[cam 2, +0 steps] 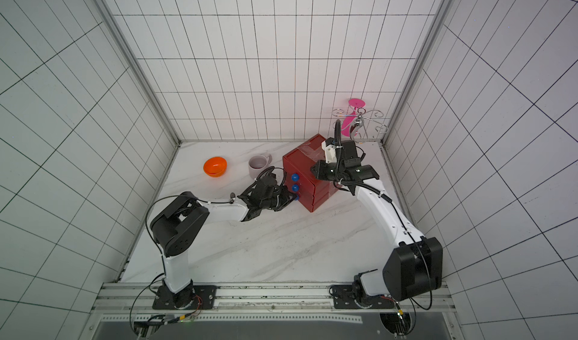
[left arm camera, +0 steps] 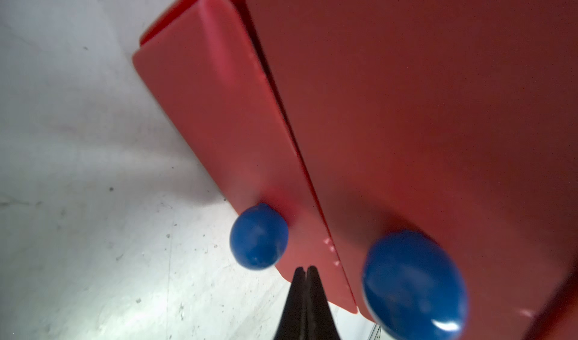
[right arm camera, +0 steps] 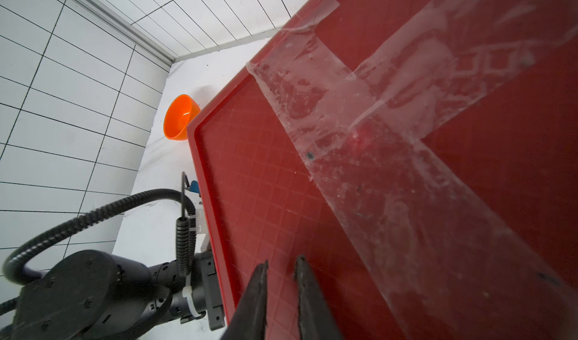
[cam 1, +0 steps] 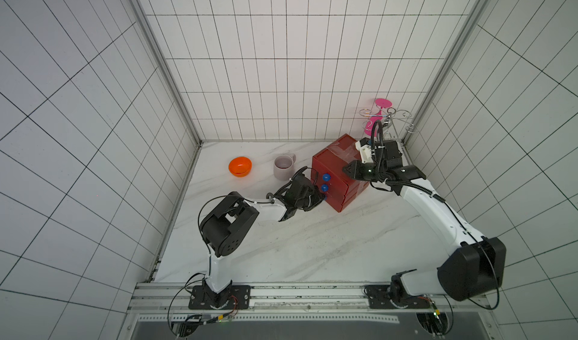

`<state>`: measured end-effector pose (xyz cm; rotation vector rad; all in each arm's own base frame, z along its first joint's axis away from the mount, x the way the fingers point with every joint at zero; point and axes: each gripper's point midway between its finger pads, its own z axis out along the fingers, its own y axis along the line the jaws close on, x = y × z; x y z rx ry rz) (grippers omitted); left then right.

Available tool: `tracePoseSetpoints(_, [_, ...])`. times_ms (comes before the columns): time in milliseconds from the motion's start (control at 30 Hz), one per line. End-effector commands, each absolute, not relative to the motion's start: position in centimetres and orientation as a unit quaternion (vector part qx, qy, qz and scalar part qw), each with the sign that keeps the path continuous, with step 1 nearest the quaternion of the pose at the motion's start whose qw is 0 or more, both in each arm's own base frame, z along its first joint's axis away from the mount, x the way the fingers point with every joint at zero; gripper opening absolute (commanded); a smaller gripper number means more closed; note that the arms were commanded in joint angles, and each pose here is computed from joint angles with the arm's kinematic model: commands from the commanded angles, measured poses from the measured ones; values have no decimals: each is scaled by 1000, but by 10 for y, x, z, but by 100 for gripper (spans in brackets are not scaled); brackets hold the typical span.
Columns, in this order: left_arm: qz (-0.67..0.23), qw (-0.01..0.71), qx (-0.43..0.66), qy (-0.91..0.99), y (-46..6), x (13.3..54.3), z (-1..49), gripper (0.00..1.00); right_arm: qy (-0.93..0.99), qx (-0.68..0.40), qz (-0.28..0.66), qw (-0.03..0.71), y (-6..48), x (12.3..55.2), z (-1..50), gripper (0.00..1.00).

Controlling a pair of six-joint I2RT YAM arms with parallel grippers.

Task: Place the fruit knives into the drawer by color
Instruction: Close the drawer in the storage box.

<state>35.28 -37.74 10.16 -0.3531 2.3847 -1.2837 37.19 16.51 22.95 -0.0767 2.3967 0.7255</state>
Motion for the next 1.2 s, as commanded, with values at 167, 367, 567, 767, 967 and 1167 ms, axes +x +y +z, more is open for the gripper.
tracePoseSetpoints(167, [-411, 275, -86, 865, -347, 352, 152, 3, 970, 1, 201, 137, 145, 323, 166, 20])
tracePoseSetpoints(367, [-382, 292, -82, 873, -320, 347, 162, 5, 959, -17, 205, 193, 147, 344, 198, 21])
tracePoseSetpoints(567, [-350, 316, -91, 877, -273, 338, 173, 11, 942, -31, 224, 246, 153, 356, 229, 21])
tracePoseSetpoints(767, [-294, 353, -94, 883, -212, 334, 187, 31, 921, -57, 244, 297, 160, 360, 264, 21])
tracePoseSetpoints(967, [-264, 382, -119, 878, -162, 325, 195, 50, 893, -82, 265, 355, 165, 354, 309, 21])
tracePoseSetpoints(1167, [-232, 442, -132, 856, -130, 315, 213, 73, 850, -98, 290, 428, 166, 340, 361, 24])
